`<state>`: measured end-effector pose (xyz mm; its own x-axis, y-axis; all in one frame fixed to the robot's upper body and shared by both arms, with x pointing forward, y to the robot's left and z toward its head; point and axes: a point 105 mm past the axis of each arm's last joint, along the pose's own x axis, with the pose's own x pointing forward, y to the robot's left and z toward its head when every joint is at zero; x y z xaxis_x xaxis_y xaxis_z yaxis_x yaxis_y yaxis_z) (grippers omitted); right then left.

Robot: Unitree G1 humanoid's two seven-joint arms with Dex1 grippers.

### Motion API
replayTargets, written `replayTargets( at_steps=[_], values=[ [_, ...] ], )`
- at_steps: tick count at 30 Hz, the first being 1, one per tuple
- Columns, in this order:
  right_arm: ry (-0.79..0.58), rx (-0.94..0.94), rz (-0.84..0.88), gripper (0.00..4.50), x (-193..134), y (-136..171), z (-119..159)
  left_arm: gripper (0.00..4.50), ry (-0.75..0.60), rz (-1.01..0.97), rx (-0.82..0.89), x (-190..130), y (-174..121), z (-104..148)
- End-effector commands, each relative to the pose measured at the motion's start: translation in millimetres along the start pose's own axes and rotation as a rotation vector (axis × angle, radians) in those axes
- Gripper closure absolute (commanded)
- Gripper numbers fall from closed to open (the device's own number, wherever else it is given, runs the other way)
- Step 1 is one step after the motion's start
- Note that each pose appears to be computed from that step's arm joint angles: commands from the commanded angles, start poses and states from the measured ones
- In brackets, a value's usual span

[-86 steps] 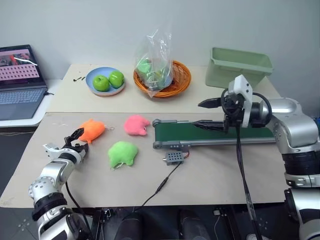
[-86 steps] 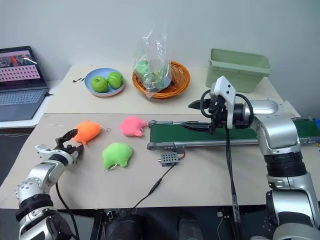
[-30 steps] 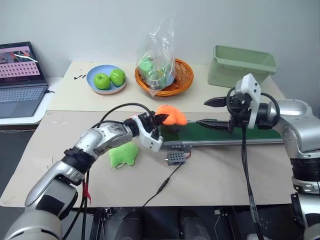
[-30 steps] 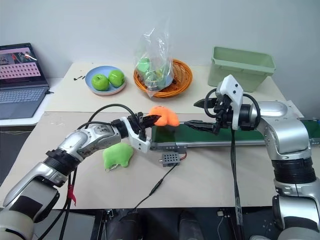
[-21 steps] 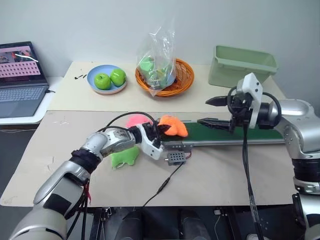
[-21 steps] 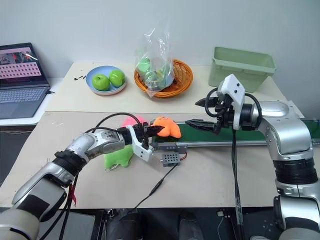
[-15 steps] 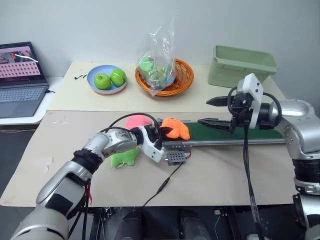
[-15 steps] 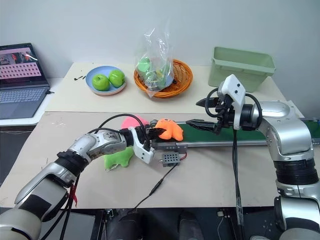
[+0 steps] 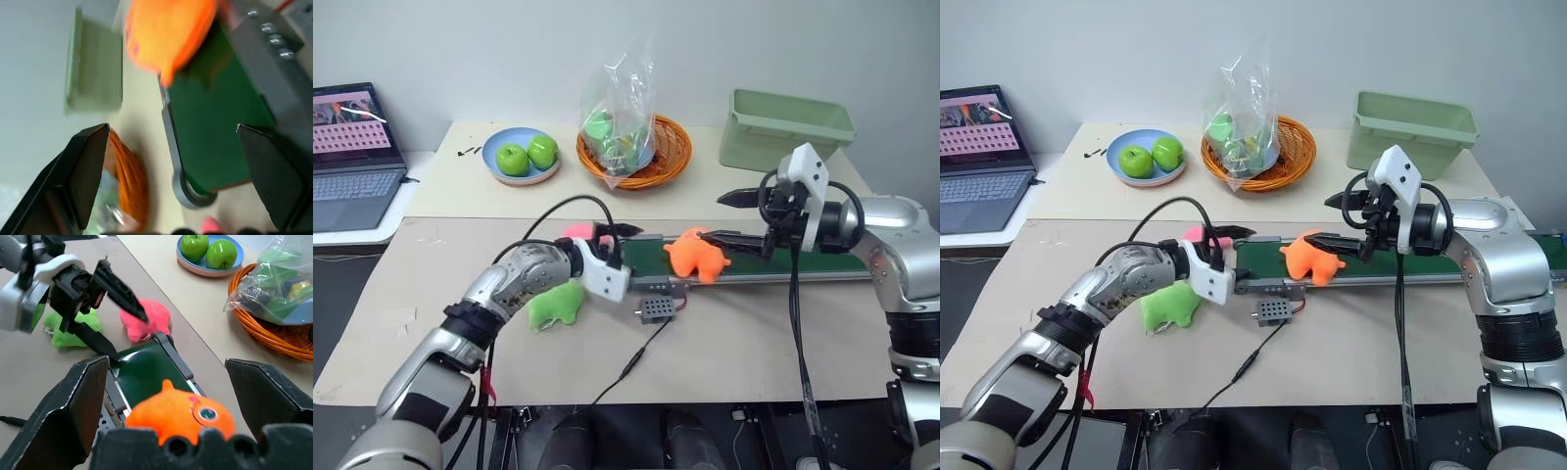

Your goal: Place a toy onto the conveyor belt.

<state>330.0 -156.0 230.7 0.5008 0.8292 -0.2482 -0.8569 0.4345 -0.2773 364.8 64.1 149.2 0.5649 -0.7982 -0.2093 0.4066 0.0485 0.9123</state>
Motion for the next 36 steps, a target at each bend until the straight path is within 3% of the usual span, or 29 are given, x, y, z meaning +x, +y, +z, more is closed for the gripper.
replayTargets(
  at_steps=[1, 5, 11, 15, 25, 36],
  values=[
    [-0.036, -0.051, -0.003, 0.00, -4.3, -1.8, 15.6, 0.02, -0.023, 0.164, -0.385, -15.8, 45.3, 1.5],
    [-0.029, -0.061, 0.011, 0.00, -4.9, -2.8, 16.0, 0.02, -0.108, 0.219, -0.778, -39.7, 60.9, 5.5],
    [-0.052, -0.076, 0.025, 0.00, -4.4, -5.6, 22.0, 0.02, -0.171, 0.090, -0.992, -65.8, 41.2, 25.7],
    [-0.103, -0.079, 0.042, 0.00, -1.3, -8.4, 32.6, 0.02, -0.157, 0.026, -1.006, -74.7, 26.6, 32.2],
    [-0.154, -0.037, 0.086, 0.00, 5.4, 1.8, 32.4, 0.02, -0.182, 0.137, -1.081, -81.1, 34.8, 36.3],
    [-0.160, -0.030, 0.089, 0.00, 9.2, 3.6, 30.9, 0.02, -0.223, 0.133, -1.171, -79.3, 42.2, 39.3]
  ],
)
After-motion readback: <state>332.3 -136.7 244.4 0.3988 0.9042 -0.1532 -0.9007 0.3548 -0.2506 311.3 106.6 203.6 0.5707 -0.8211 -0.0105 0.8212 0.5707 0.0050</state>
